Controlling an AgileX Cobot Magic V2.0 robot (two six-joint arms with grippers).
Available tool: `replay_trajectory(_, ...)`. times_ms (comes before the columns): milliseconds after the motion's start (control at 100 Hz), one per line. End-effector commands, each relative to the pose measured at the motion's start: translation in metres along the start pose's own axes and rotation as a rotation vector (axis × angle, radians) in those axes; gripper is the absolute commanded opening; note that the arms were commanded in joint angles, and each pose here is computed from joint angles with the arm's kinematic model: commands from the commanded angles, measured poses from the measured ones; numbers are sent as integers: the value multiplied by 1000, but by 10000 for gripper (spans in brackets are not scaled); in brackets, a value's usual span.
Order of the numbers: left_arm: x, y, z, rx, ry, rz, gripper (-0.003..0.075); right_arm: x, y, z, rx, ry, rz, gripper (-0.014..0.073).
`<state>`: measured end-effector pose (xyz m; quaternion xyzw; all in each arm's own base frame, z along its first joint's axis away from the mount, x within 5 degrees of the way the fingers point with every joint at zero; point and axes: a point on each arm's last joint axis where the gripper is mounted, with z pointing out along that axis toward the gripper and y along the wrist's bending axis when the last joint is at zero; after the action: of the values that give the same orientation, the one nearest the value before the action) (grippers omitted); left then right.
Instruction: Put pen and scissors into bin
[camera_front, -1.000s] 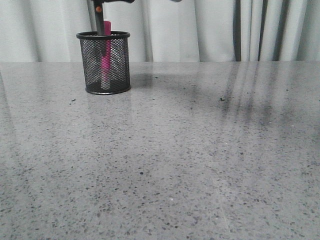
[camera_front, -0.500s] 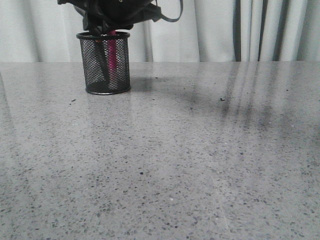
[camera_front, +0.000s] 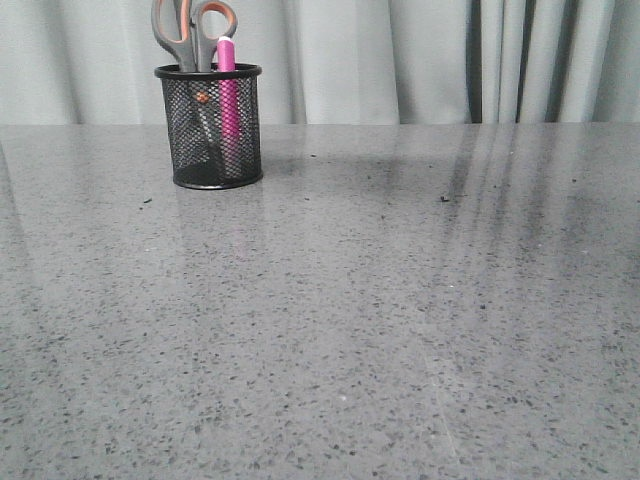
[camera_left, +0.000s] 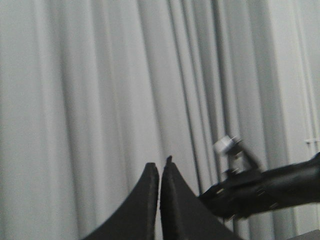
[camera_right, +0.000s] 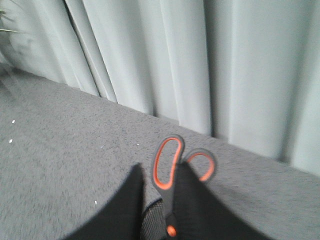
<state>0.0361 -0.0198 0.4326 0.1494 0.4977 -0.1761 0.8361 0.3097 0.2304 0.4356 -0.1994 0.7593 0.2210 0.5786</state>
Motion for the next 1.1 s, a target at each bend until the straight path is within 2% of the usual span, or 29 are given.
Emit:
replay_trajectory(0,16,11,-12,-134,35,-108,-19,-37,6,-76,-8,-111,-127,-64)
replay_trajectory(70,37,16,-25,-209,81,-210,-19,-31,9,-118,-17,-79,-204,-69)
replay_trajectory(130,56,15,-35,-223,116,-264,-19,-15,8,-156,-24,-36,-233,-69)
replay_trajectory(220,80,9,-44,-173,151,-260,-19,21,0,-202,-21,4,-233,-69)
replay_trajectory(380,112,-4,-49,-64,224,-263,-19,89,-16,-283,1,-148,-277,-69)
replay_trajectory(460,124,-8,-51,-36,254,-265,-19,128,-28,-308,58,-149,-345,-69)
replay_trajectory(570,130,-11,-52,-16,269,-269,-19,163,-37,-323,100,-113,-372,-69)
replay_trajectory(790,130,-11,-52,-16,269,-269,-19,194,-41,-352,103,-352,-374,-69)
replay_trajectory(860,130,-11,-52,-16,269,-269,-19,194,-41,-347,98,-309,-370,-69)
replay_trajectory(970,130,-11,-52,-13,268,-269,-19,195,-36,-340,35,-267,-292,-69)
replay_trajectory(1090,131,-10,-52,-18,272,-268,-19,195,-36,-339,34,-263,-291,-69)
